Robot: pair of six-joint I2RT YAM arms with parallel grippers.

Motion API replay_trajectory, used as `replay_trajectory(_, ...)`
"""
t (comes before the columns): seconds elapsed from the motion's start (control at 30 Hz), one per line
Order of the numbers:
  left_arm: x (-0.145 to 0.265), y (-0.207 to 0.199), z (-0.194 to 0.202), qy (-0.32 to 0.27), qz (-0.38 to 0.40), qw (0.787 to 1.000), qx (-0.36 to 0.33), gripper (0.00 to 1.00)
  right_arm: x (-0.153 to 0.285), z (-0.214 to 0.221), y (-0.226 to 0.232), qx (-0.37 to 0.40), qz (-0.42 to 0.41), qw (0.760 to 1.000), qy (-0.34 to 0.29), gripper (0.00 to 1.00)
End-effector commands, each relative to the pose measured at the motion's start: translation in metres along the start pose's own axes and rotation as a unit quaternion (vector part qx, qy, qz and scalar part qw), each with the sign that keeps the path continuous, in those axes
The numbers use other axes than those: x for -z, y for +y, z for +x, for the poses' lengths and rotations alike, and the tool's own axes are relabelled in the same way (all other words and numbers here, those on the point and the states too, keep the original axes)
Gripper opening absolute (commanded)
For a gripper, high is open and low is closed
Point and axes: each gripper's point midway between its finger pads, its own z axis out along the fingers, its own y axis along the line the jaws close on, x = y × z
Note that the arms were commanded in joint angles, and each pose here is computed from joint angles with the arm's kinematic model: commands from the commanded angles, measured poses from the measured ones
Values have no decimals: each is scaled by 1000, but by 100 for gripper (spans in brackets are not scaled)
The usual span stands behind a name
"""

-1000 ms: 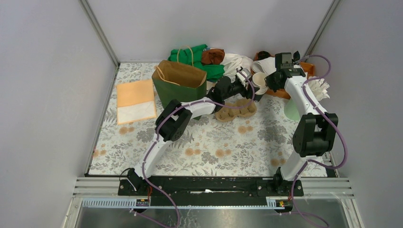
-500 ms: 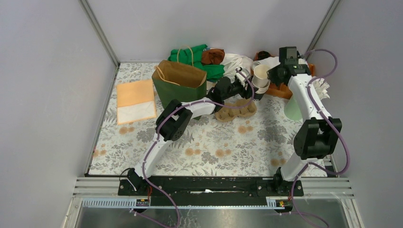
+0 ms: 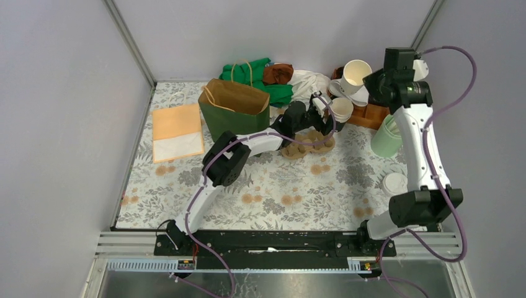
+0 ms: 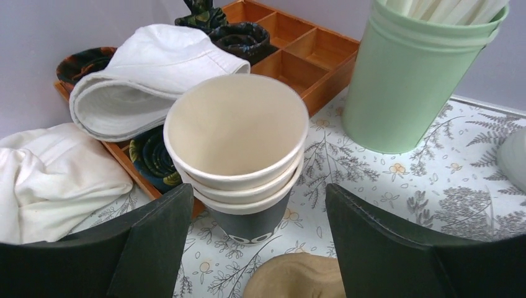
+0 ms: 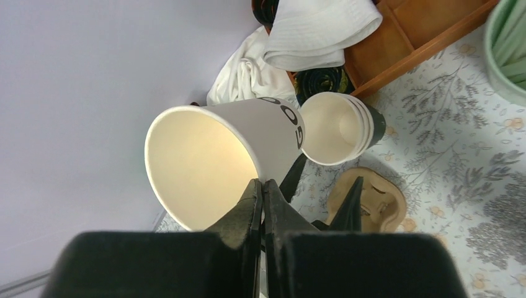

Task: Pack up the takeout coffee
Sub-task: Pick up the coffee cup, then place the coffee cup at the center of the board.

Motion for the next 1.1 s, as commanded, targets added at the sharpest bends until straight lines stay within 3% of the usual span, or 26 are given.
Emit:
replay_trajectory(0.0,15,-9,-111,-78,-7,996,-45,84,44,-14,-16,31,3,999,-28,0)
replay_trajectory(0.33,51,-41,-166,-48,-22,999,-9,91,106,18,-89,107,42,993,27,0)
replay_trajectory(0.47,85,-60,-182,-19,-22,999,14,95,118,58,-120,137,31,985,100,0)
replay_trajectory(0.6,130,-72,-187,24,-43,995,92,99,115,105,-135,159,-6,968,193,0)
replay_trajectory(0.7,171,-73,-178,82,-86,981,154,99,109,140,-137,178,-61,946,265,0)
replay_trajectory(0.9,244,-69,-106,214,-170,930,247,99,80,171,-149,206,-79,929,299,0)
replay_trajectory(1.07,281,-67,-89,214,-211,918,260,99,62,189,-143,255,-84,920,285,0)
